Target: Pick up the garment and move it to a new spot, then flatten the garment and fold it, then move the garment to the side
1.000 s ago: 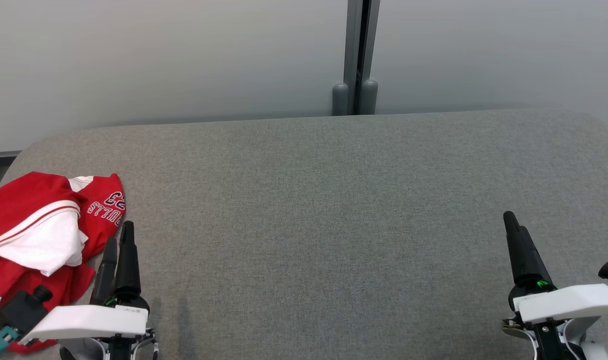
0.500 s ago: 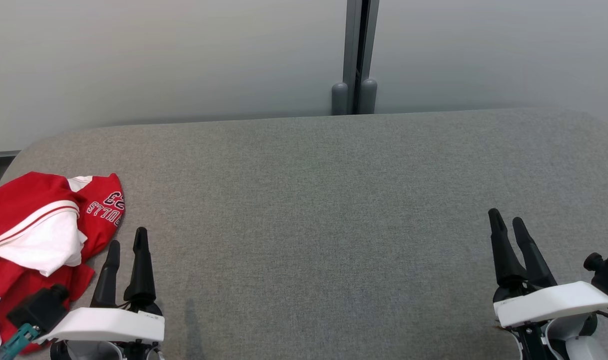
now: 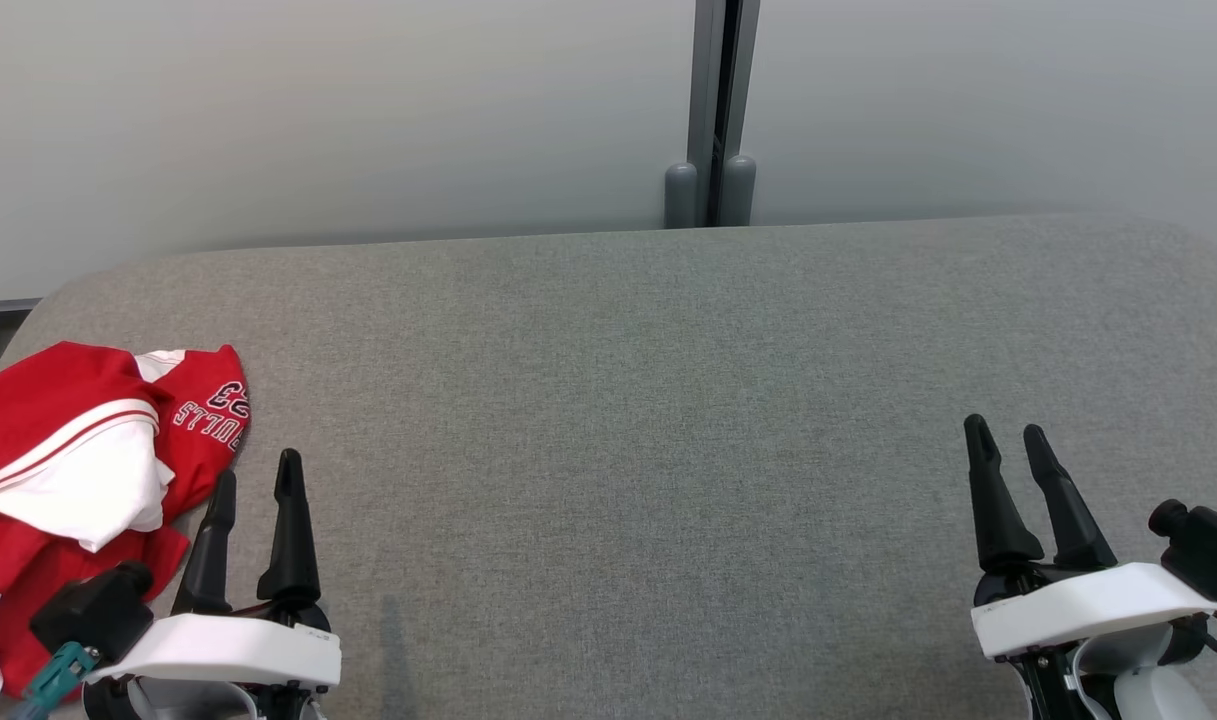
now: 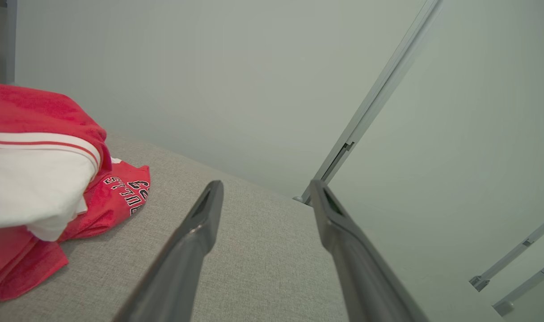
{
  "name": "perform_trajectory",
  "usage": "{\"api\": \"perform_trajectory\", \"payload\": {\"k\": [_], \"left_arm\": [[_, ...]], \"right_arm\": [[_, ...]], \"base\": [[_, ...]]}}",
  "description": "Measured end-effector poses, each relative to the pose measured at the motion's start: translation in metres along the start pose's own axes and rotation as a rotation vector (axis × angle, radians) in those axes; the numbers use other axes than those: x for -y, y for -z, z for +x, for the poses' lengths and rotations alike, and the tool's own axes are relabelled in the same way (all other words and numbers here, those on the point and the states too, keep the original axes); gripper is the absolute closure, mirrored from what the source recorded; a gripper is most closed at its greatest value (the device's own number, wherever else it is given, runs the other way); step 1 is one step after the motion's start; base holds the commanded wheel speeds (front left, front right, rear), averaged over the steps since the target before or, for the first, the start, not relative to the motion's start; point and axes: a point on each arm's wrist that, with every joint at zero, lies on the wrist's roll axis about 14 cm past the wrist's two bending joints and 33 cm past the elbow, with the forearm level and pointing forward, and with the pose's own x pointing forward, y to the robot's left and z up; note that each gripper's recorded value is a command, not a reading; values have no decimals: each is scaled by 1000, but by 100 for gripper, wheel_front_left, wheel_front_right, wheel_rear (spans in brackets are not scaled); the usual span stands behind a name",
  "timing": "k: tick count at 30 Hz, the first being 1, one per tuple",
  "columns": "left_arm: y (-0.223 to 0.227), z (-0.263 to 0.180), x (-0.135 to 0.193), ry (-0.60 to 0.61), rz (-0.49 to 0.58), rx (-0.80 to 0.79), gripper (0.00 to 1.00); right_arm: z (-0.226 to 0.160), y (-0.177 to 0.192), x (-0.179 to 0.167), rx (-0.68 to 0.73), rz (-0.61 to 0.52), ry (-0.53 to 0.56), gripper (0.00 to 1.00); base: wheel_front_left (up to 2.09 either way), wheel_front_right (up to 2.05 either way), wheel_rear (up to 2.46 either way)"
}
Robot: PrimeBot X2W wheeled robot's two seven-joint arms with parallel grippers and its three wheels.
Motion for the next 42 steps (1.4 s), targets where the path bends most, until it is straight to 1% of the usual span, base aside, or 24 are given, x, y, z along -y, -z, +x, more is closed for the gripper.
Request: {"api": "perform_trajectory", "payload": {"k": [21,42], "left_arm": [[-7,1,8,34,181,50,0],[-9,1,17,74,332,83,0]], "right_arm": [[4,-5,-11,37,-171,-45,0],[6,-2,-18,46,-308,-83,0]], "base": [[0,0,0],[0,0,0]]}}
